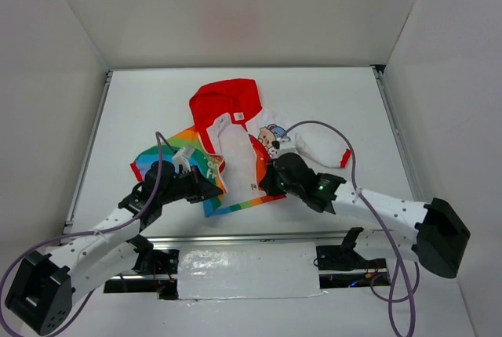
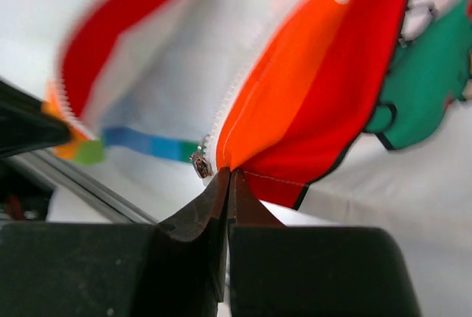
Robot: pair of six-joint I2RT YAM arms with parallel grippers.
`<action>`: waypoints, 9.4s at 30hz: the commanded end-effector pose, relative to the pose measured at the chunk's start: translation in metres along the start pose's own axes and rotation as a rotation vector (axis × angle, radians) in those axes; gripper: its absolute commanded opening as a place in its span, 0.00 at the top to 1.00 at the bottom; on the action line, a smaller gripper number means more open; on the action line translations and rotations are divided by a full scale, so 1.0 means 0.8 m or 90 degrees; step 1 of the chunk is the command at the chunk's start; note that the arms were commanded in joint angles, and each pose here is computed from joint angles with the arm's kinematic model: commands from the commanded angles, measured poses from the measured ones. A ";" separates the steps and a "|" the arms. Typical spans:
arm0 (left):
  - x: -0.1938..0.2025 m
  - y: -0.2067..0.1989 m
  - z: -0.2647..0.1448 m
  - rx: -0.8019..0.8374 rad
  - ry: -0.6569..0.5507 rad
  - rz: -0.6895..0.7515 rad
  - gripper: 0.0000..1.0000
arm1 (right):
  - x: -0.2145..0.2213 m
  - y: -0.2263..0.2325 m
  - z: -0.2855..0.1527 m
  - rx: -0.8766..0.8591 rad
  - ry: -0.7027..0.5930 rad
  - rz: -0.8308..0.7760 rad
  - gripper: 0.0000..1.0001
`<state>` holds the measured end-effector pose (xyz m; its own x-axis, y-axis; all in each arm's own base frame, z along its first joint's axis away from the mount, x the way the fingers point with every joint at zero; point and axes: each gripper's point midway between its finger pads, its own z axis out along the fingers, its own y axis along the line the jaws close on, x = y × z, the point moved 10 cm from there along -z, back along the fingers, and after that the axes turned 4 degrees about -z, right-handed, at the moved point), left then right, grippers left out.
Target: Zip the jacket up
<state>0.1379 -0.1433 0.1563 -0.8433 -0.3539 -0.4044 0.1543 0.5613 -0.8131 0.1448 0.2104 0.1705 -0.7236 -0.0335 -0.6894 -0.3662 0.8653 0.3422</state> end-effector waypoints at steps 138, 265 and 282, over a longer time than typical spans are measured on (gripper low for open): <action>-0.033 -0.072 -0.003 0.276 -0.076 0.109 1.00 | -0.038 0.024 -0.023 -0.368 -0.469 -0.140 1.00; -0.027 -0.067 -0.017 0.266 -0.096 0.164 1.00 | -0.052 0.037 -0.027 -0.382 -0.452 -0.115 1.00; -0.049 -0.060 -0.027 0.070 -0.158 0.207 1.00 | -0.037 0.026 -0.027 -0.378 -0.454 -0.139 1.00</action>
<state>0.1458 -0.1448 0.2130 -0.6517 -0.3561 -0.6697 0.4677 0.5064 -0.7244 0.1452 0.2208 0.1979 -0.2112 0.2654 -0.9407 -0.8163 0.4814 0.3191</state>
